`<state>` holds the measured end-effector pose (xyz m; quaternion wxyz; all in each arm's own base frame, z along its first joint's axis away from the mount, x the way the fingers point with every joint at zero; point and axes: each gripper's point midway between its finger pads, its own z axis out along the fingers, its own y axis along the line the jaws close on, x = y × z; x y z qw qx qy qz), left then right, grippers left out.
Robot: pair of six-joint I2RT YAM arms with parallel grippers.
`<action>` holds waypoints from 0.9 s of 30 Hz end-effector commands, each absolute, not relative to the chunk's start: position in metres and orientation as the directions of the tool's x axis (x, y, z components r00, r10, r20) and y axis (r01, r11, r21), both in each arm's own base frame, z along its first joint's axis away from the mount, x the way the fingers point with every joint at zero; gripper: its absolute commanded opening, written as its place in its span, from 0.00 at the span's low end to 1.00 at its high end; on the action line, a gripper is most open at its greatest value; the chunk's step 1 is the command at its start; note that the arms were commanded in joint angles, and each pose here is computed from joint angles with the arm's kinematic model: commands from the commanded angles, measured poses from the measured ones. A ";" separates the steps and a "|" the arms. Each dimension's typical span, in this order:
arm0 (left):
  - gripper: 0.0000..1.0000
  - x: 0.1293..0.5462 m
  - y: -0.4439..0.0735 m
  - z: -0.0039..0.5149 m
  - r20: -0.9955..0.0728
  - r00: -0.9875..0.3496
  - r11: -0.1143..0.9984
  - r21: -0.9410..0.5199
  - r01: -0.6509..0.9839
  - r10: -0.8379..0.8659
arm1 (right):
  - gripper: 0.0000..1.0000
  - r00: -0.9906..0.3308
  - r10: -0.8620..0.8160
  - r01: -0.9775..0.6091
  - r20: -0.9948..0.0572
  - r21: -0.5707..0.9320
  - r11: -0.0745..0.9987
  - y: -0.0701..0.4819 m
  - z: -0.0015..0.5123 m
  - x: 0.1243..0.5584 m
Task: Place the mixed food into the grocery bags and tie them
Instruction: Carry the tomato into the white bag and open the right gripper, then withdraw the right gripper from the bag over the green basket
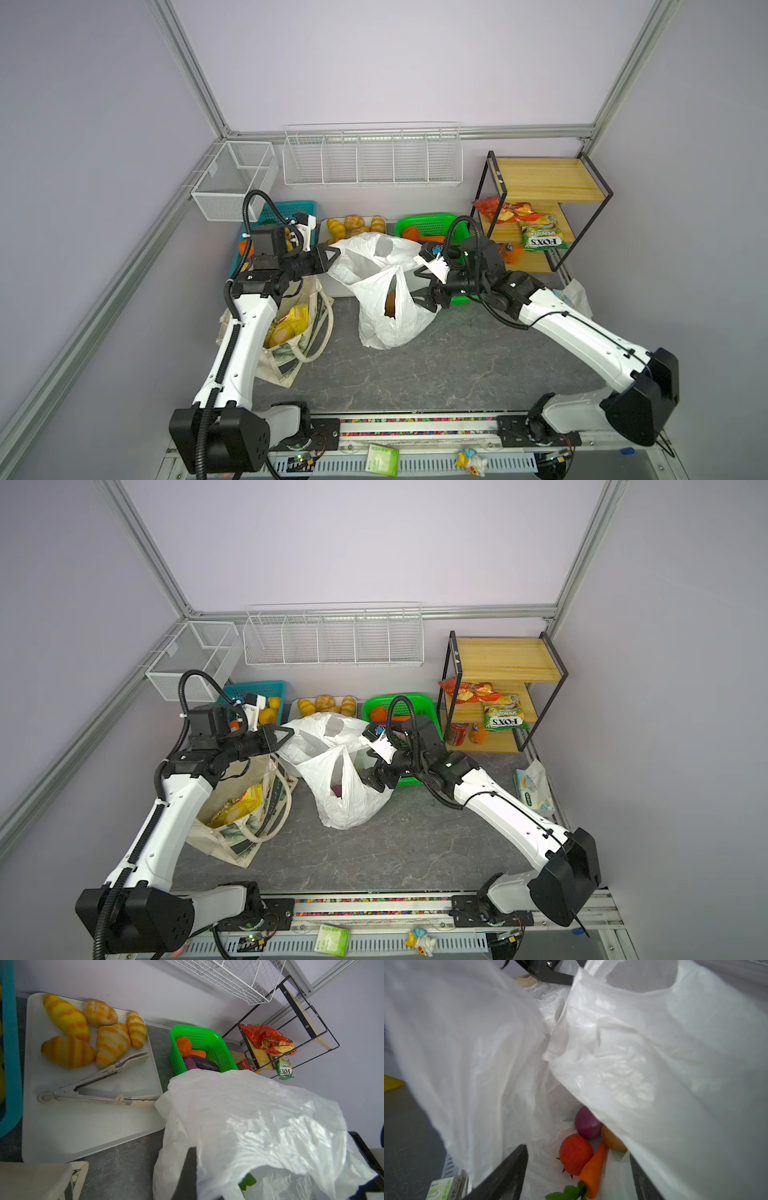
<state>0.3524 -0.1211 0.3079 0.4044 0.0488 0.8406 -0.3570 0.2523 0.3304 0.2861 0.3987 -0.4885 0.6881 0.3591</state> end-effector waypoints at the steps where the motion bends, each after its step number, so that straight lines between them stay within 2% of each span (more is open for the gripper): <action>1: 0.00 0.348 -0.122 0.313 -0.726 -0.655 0.733 -0.560 0.386 -0.209 | 0.78 -0.090 -0.334 -0.994 -0.938 0.065 0.087 0.334 0.310 0.218; 7: 0.00 0.348 -0.122 0.313 -0.725 -0.656 0.732 -0.561 0.386 -0.210 | 0.77 -0.068 -0.289 -0.994 -0.955 0.091 -0.068 0.330 0.335 0.187; 11: 0.00 0.348 -0.123 0.314 -0.725 -0.656 0.729 -0.563 0.390 -0.210 | 0.78 -0.096 -0.220 -0.974 -0.971 0.138 -0.181 0.328 0.356 0.172; 15: 0.00 0.348 -0.124 0.314 -0.725 -0.655 0.727 -0.564 0.391 -0.210 | 0.78 -0.111 -0.184 -0.961 -0.977 0.153 -0.232 0.325 0.370 0.163; 17: 0.00 0.348 -0.124 0.315 -0.726 -0.654 0.726 -0.565 0.392 -0.211 | 0.78 -0.135 -0.182 -0.968 -0.974 0.169 -0.187 0.326 0.374 0.170; 19: 0.00 0.348 -0.124 0.315 -0.726 -0.655 0.725 -0.566 0.393 -0.212 | 0.78 -0.180 -0.216 -0.974 -0.960 0.204 -0.094 0.329 0.367 0.186; 21: 0.00 0.347 -0.123 0.316 -0.728 -0.652 0.727 -0.564 0.393 -0.213 | 0.78 -0.231 -0.247 -0.964 -0.941 0.256 -0.076 0.331 0.358 0.191; 24: 0.00 0.348 -0.119 0.316 -0.735 -0.641 0.748 -0.549 0.373 -0.220 | 0.78 -0.351 -0.283 -0.910 -0.893 0.396 -0.120 0.338 0.350 0.189; 27: 0.00 0.352 -0.110 0.316 -0.739 -0.629 0.779 -0.534 0.328 -0.242 | 0.76 -0.410 -0.337 -0.861 -0.847 0.482 -0.163 0.342 0.340 0.178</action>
